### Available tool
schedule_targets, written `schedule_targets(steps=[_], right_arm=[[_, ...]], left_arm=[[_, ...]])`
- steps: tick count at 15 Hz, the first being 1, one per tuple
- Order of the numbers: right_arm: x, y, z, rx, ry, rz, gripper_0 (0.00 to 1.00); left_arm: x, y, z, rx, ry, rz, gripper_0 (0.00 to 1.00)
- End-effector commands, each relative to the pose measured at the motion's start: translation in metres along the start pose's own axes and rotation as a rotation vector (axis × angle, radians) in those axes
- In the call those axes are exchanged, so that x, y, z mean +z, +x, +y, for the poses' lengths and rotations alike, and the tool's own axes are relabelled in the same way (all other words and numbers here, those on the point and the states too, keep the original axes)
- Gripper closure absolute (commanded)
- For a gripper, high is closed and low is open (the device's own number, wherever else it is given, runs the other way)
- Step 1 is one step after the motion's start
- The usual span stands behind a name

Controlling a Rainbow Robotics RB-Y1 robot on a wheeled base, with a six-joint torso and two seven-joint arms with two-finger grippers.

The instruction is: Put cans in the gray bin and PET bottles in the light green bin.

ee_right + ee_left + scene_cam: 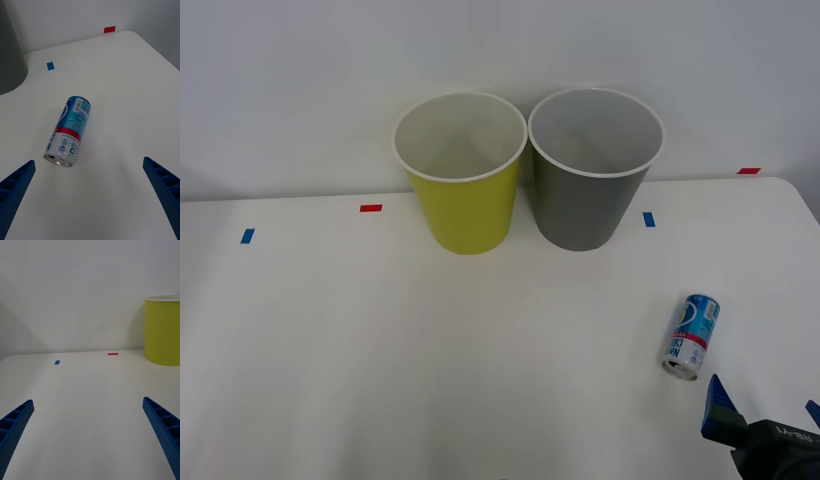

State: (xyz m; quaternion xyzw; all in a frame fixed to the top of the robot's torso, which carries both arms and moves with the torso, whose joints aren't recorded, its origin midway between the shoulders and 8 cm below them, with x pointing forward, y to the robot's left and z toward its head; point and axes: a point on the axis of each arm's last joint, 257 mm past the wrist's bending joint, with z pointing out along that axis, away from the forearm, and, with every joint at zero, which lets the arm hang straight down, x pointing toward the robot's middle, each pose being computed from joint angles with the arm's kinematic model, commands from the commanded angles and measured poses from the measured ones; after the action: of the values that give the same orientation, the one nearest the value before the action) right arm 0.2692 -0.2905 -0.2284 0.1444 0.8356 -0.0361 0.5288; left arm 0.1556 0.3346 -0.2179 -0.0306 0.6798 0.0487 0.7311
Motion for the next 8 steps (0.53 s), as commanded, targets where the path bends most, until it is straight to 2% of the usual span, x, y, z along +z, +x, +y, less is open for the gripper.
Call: schedule_targets(steps=[1, 4, 6, 8], right_arm=[[0.007, 0.008, -0.004, -0.004, 0.028, 0.069, 0.0], [0.015, 0.018, -0.005, 0.013, 0.054, 0.151, 0.0], [0.022, 0.015, -0.001, 0.057, 0.048, 0.173, 0.0], [0.029, 0.011, 0.002, 0.078, 0.048, 0.201, 0.0]], left_arm=[[0.0, 0.0, 0.0, 0.0, 0.0, 0.0, 0.0], [0.0, 0.0, 0.0, 0.0, 0.0, 0.0, 0.0], [0.0, 0.0, 0.0, 0.0, 0.0, 0.0, 0.0], [0.0, 0.0, 0.0, 0.0, 0.0, 0.0, 0.0]])
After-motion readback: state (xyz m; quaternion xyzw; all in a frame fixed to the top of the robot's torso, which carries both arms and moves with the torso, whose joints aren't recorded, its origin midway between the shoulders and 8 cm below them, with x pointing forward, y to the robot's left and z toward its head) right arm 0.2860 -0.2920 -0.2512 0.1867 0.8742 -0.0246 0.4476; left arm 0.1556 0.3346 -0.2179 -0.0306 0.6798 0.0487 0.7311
